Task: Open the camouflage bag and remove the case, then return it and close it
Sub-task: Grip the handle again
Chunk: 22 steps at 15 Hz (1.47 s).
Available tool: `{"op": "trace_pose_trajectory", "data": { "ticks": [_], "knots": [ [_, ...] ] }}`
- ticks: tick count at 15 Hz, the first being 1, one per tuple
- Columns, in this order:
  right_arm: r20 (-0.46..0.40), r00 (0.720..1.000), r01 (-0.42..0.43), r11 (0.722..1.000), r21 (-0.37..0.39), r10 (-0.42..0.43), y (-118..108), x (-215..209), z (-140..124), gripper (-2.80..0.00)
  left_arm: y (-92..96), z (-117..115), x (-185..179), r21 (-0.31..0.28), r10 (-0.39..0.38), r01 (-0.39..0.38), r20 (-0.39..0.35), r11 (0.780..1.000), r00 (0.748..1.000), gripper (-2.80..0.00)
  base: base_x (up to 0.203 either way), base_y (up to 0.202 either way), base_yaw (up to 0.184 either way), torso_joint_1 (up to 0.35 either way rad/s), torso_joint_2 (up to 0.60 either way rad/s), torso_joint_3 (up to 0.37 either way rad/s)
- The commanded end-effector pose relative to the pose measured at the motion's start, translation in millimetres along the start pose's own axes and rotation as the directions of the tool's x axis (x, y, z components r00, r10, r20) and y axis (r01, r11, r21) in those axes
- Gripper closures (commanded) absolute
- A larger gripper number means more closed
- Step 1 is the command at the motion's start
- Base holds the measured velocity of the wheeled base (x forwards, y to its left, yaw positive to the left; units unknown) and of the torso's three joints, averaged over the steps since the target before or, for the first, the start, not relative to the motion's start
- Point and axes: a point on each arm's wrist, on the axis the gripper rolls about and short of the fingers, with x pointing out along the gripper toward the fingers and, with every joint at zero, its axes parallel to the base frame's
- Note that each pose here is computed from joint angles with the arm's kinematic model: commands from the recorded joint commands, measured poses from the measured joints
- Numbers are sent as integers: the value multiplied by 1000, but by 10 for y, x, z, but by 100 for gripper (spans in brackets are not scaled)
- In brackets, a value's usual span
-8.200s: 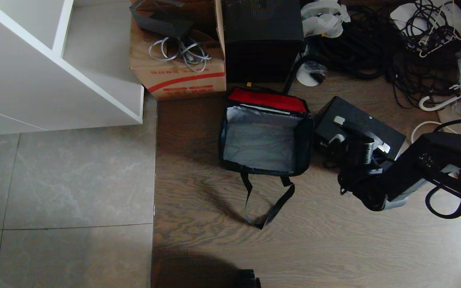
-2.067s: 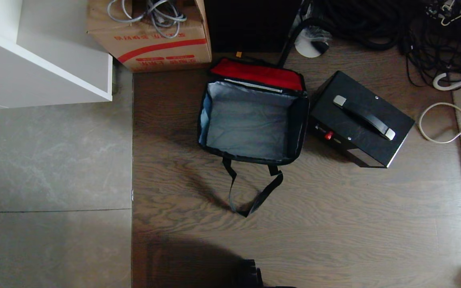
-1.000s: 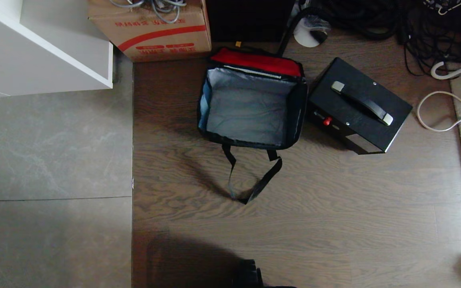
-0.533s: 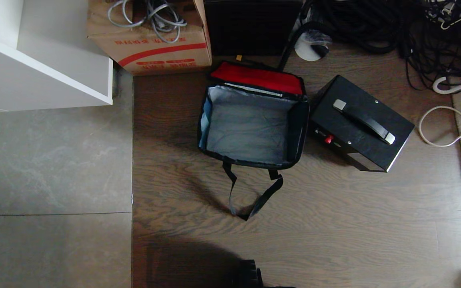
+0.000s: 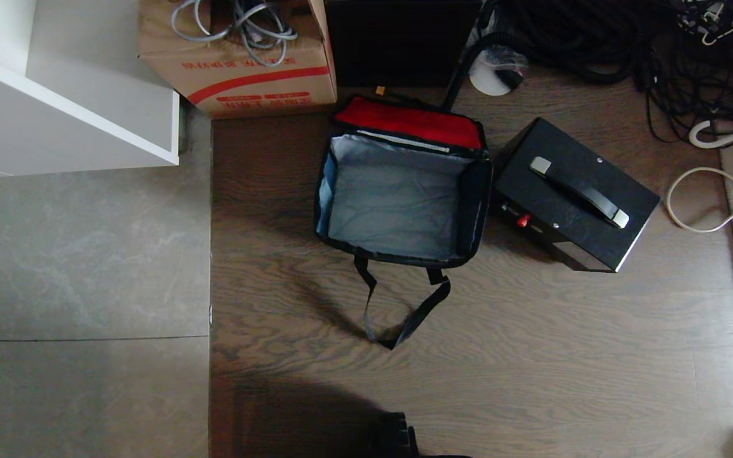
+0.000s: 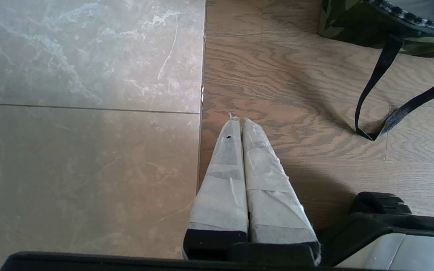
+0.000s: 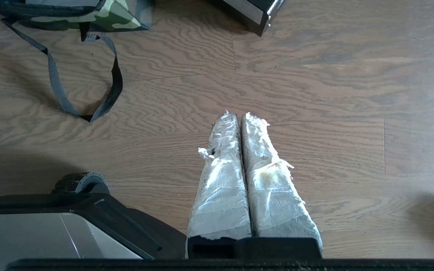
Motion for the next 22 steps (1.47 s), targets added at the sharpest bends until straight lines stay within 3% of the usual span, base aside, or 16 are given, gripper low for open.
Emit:
{"op": "trace_pose_trajectory", "data": {
  "ticks": [1, 10, 22],
  "knots": [
    [-1, 1000, 0, 1000, 1, 0, 0, 1, 1, 0, 1, -25, 5, -1, 1, -1, -7, 1000, 1000, 0, 0, 0, 0, 0, 0, 0],
    [-1, 1000, 0, 1000, 1, 0, 0, 1, 1, 0, 1, -19, 6, -2, 2, -2, -2, 1000, 1000, 0, 0, 0, 0, 1, 0, 11],
    [-1, 1000, 0, 1000, 1, 0, 0, 1, 1, 0, 1, -19, 6, -5, 2, -2, -2, 1000, 1000, 0, 0, 0, 0, 2, 3, 194]
  ]
}}
